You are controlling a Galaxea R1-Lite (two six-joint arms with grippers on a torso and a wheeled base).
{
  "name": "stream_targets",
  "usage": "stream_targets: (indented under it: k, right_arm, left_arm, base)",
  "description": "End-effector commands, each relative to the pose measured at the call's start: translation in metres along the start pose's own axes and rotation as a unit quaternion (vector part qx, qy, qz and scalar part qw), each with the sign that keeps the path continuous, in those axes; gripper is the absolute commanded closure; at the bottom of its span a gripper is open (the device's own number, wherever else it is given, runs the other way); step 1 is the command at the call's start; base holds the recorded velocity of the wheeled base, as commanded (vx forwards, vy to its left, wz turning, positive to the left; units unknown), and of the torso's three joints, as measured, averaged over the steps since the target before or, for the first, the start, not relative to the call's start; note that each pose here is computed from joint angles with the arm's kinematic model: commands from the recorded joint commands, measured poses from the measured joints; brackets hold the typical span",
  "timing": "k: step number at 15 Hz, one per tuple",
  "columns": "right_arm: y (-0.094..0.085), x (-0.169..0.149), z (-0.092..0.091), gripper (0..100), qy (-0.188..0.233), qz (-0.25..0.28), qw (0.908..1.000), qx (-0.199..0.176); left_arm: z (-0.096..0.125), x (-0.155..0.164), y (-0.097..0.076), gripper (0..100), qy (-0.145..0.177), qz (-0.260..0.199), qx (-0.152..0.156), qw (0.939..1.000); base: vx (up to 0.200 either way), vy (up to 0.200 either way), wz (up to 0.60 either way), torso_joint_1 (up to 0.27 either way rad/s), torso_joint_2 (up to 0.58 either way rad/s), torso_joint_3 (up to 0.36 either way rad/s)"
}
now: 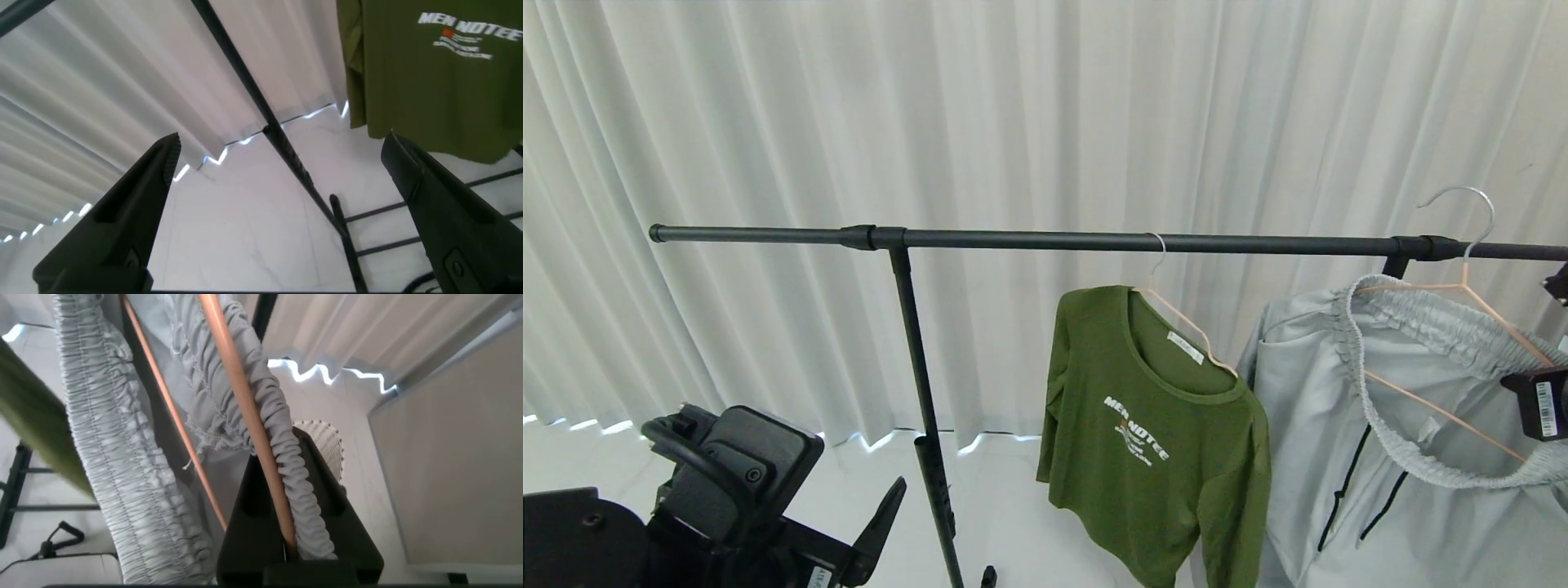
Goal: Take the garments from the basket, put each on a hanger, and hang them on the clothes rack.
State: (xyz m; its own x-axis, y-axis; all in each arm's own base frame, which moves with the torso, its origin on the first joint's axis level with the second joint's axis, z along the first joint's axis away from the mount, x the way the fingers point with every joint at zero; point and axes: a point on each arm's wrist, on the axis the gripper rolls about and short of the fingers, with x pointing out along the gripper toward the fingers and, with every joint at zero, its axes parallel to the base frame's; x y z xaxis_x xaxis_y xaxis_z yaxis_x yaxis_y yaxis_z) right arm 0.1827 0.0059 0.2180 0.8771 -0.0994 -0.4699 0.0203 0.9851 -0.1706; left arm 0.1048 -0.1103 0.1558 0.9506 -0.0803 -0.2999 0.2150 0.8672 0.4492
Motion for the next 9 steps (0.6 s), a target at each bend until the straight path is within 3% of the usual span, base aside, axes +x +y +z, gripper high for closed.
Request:
stream_targets:
  k: [1, 3, 9]
  right_arm:
    - [0.000, 0.001, -0.001, 100, 0.003, 0.000, 1.0000, 0.000]
    - [0.001, 0.002, -0.004, 100, 0.008, 0.001, 1.0000, -0.001]
    - [0.003, 0.009, -0.011, 100, 0.026, 0.003, 0.9997, -0.004]
  left_arm:
    - [0.000, 0.000, 0.000, 0, 0.001, 0.000, 0.001, 1.0000]
    - [-0.001, 0.000, -0.001, 0, 0.002, 0.000, 0.003, 1.0000]
    - [-0.002, 0.001, -0.001, 0, 0.003, 0.000, 0.005, 1.0000]
  base:
    - [0.200, 0.000, 0.00, -0.002, 0.00, 0.007]
    - [0.200, 0.000, 0.00, 0.002, 0.00, 0.007]
    - [0.000, 0.000, 0.00, 0.000, 0.00, 0.000]
